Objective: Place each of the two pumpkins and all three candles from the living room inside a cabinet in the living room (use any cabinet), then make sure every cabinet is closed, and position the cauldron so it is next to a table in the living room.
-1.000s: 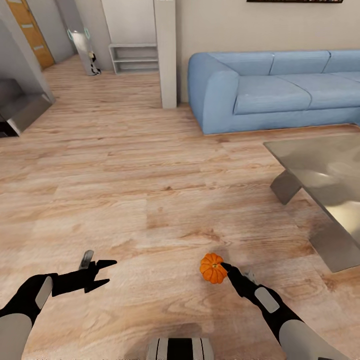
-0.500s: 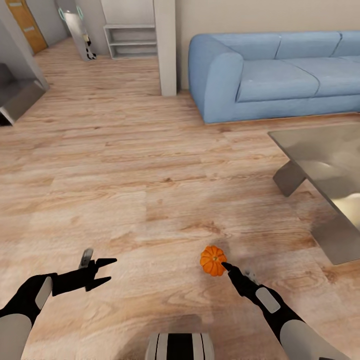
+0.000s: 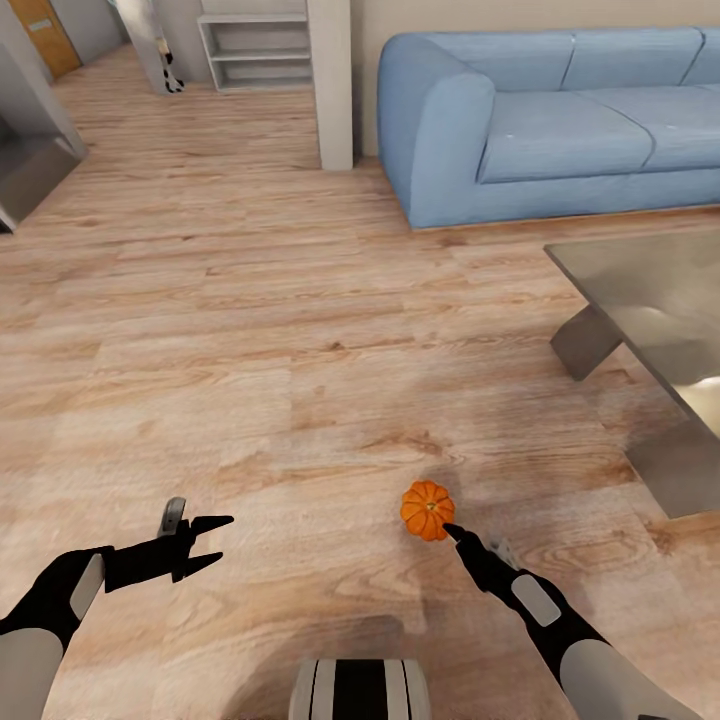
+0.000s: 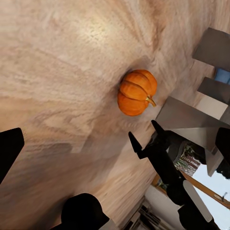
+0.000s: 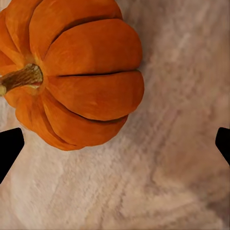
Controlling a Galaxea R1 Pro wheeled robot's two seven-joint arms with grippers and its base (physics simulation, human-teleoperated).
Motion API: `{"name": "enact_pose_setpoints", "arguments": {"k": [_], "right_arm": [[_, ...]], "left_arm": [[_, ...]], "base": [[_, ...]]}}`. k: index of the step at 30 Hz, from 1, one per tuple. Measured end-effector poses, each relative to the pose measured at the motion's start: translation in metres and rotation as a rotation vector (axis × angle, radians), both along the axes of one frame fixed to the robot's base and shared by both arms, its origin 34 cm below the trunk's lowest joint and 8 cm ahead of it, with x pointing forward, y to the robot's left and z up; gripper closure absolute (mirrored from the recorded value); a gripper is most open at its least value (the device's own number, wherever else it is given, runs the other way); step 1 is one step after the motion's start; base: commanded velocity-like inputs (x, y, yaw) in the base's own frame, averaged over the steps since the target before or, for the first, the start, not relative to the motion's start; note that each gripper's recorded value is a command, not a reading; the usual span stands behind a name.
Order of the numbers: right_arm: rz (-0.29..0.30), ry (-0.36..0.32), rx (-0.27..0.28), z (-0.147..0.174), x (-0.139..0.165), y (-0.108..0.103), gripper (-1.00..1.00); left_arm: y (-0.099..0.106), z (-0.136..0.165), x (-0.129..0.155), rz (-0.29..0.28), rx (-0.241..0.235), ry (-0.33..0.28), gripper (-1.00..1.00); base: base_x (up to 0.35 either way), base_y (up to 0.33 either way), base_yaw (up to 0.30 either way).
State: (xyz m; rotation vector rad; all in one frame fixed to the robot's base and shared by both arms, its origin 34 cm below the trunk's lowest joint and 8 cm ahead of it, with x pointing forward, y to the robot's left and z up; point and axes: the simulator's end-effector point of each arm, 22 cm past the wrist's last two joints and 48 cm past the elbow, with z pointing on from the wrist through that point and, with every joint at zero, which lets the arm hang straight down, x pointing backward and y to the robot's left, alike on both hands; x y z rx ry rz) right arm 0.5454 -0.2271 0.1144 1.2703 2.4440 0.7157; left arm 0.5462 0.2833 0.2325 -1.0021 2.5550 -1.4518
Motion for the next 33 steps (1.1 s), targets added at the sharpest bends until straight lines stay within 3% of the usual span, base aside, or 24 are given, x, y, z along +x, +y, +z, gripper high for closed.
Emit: {"name": "enact_pose_setpoints", "arguments": {"k": [5, 9, 14, 26, 33], "right_arm": [[0.001, -0.017, 0.011, 0.002, 0.003, 0.002, -1.00], [0.045, -0.019, -0.001, 0.002, -0.001, -0.006, -1.00], [0.052, -0.067, 0.031, 0.011, 0.012, 0.013, -1.00], [0.074, -0.135, 0.062, 0.022, 0.025, 0.021, -1.00], [0.064, -0.145, 0.050, 0.023, 0.026, 0.002, -1.00]], "left_arm": [[0.000, 0.000, 0.000, 0.001, -0.002, -0.001, -1.00], [-0.015, 0.002, 0.001, 0.001, -0.032, -0.005, -1.00], [-0.015, 0.001, 0.001, 0.000, -0.031, -0.004, -1.00], [-0.015, -0.001, 0.000, 0.001, -0.031, -0.001, -1.00], [-0.015, -0.001, 0.000, 0.001, -0.031, -0.001, -1.00]], "base": [[0.000, 0.000, 0.000], [0.000, 0.000, 0.000], [0.001, 0.000, 0.000], [0.077, 0.000, 0.000], [0.000, 0.000, 0.000]]}}
